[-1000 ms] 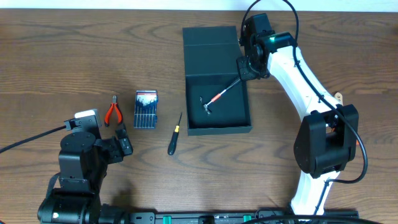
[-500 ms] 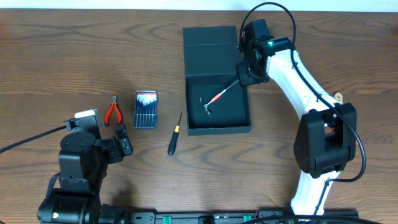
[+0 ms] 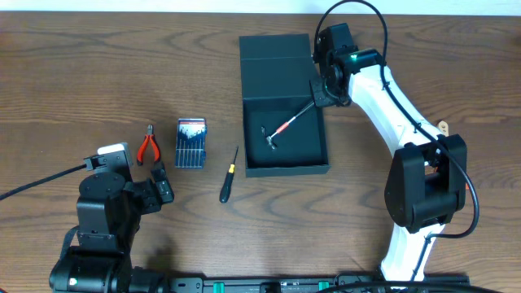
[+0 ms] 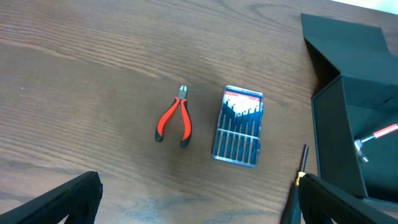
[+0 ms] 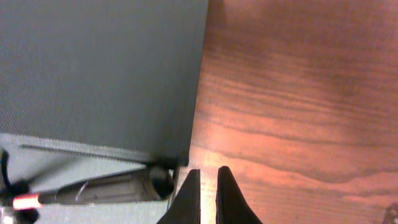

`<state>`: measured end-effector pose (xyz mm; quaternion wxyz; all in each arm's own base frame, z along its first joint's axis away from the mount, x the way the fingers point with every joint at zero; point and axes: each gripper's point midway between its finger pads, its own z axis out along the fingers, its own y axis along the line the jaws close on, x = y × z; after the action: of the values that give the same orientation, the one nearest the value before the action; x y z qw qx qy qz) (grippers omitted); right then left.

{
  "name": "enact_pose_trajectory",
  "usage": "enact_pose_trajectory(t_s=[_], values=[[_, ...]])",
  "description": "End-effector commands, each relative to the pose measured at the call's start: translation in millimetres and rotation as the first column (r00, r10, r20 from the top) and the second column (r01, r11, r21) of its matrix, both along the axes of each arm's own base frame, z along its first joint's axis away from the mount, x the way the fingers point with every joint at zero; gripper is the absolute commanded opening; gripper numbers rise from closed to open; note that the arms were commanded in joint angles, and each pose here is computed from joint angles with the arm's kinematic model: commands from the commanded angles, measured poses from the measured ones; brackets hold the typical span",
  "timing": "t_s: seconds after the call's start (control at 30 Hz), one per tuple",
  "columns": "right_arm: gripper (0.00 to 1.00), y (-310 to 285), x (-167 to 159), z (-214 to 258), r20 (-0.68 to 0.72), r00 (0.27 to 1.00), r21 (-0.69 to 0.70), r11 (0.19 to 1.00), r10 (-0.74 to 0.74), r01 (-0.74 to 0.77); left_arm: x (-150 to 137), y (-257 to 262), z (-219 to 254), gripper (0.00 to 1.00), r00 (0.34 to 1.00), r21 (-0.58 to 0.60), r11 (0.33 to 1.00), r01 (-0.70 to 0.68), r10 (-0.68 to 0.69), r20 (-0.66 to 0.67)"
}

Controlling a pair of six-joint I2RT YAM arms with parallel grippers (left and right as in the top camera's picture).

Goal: Pack container

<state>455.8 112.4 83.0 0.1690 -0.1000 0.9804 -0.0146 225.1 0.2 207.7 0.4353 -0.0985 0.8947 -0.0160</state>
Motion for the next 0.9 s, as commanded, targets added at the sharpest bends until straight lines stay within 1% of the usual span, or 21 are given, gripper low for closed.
enact_pose_trajectory(t_s=[0.0,0.4,0.63,0.77,0.87], values=[[0.01,-7.0,3.8,-2.7,0.009,1.0,-0.024,1.0,-0.004,0.004,1.3,0.6,10.7,0.99,1.0,-0.013,1.0,-0.012,0.012,0.025],[0.01,-1.7,9.6,-0.5,0.033,0.997,-0.022,0.998,0.065,-0.065,1.4,0.7,10.7,0.98,1.0,-0.013,1.0,-0.012,0.012,0.026],[0.01,6.5,3.5,-2.6,0.007,0.994,0.017,0.994,0.105,-0.105,1.4,0.7,10.7,0.98,1.0,-0.013,1.0,-0.012,0.012,0.026],[0.01,13.2,-2.8,-4.2,-0.016,0.987,0.046,0.987,0.157,-0.156,1.4,0.7,10.7,0.98,1.0,-0.013,1.0,-0.012,0.012,0.026],[0.01,12.9,-5.7,-5.1,-0.029,0.987,0.047,0.986,0.161,-0.159,1.4,0.7,10.7,0.98,1.0,-0.013,1.0,-0.012,0.012,0.026]])
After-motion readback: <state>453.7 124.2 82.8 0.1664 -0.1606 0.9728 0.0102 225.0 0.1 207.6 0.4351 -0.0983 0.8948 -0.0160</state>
